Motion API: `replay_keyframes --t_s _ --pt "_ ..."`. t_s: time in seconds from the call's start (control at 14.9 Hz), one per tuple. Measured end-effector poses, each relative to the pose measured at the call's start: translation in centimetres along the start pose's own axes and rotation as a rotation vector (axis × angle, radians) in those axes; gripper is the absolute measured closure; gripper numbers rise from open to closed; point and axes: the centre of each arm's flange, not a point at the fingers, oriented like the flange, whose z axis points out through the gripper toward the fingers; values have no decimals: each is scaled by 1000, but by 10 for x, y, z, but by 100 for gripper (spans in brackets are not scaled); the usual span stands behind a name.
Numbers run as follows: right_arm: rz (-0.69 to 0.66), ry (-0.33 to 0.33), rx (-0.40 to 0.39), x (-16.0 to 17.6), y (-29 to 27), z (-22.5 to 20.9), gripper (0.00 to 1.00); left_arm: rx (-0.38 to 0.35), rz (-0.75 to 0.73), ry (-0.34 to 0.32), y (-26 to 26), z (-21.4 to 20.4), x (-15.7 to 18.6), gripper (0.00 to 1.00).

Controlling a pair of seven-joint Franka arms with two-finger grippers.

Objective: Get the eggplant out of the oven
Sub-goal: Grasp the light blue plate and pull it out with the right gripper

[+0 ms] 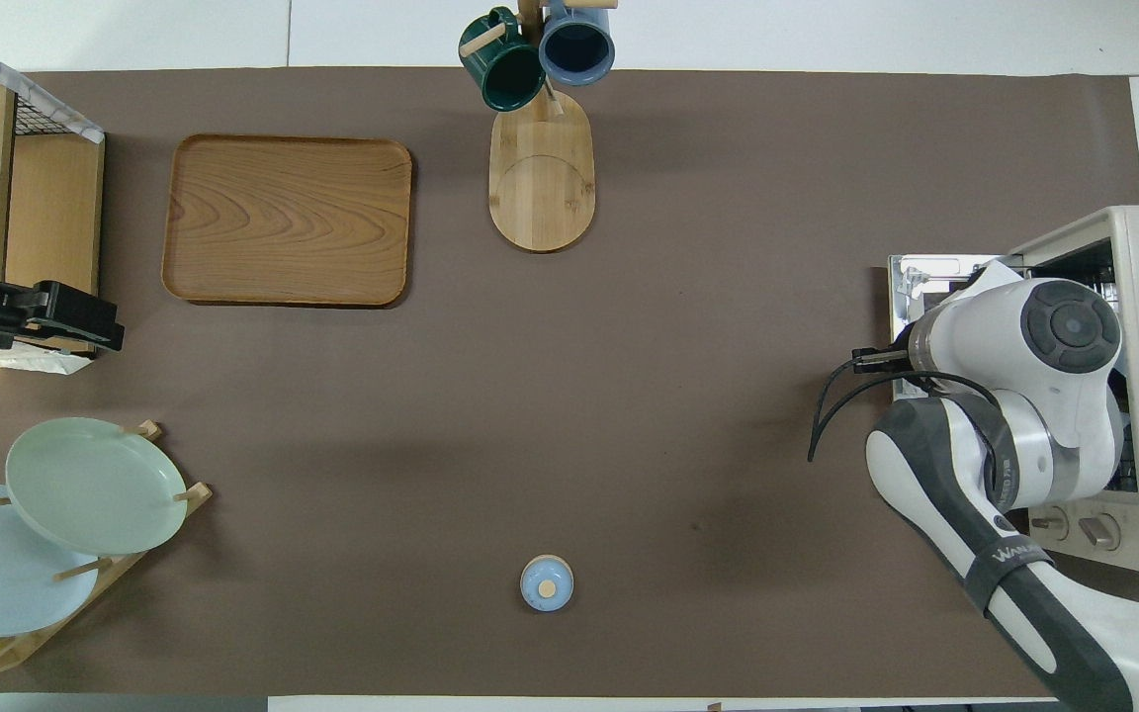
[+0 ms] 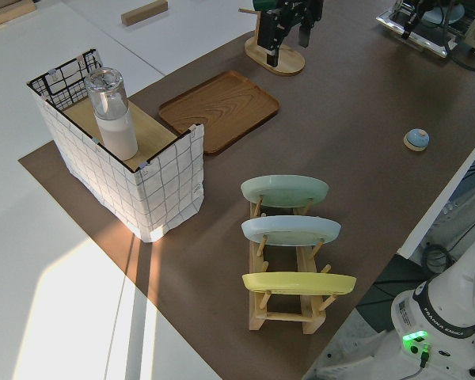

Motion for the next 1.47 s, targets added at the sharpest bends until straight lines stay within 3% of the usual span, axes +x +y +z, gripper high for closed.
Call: replay_keyframes --t_s 0.27,0.4,0.6,0.8,1.47 --pt "7 -69 -15 20 3 -50 99 0 0 0 0 0 0 0" --pt "7 -81 -18 23 8 -73 84 0 0 0 0 0 0 0" --pt "-14 -100 -18 19 31 -76 57 0 0 0 0 0 0 0" --pt "-35 -120 -11 13 58 -67 48 0 -1 0 0 0 0 0" --pt "-105 -129 -5 -3 70 -43 51 0 -1 -2 -1 1 0 0"
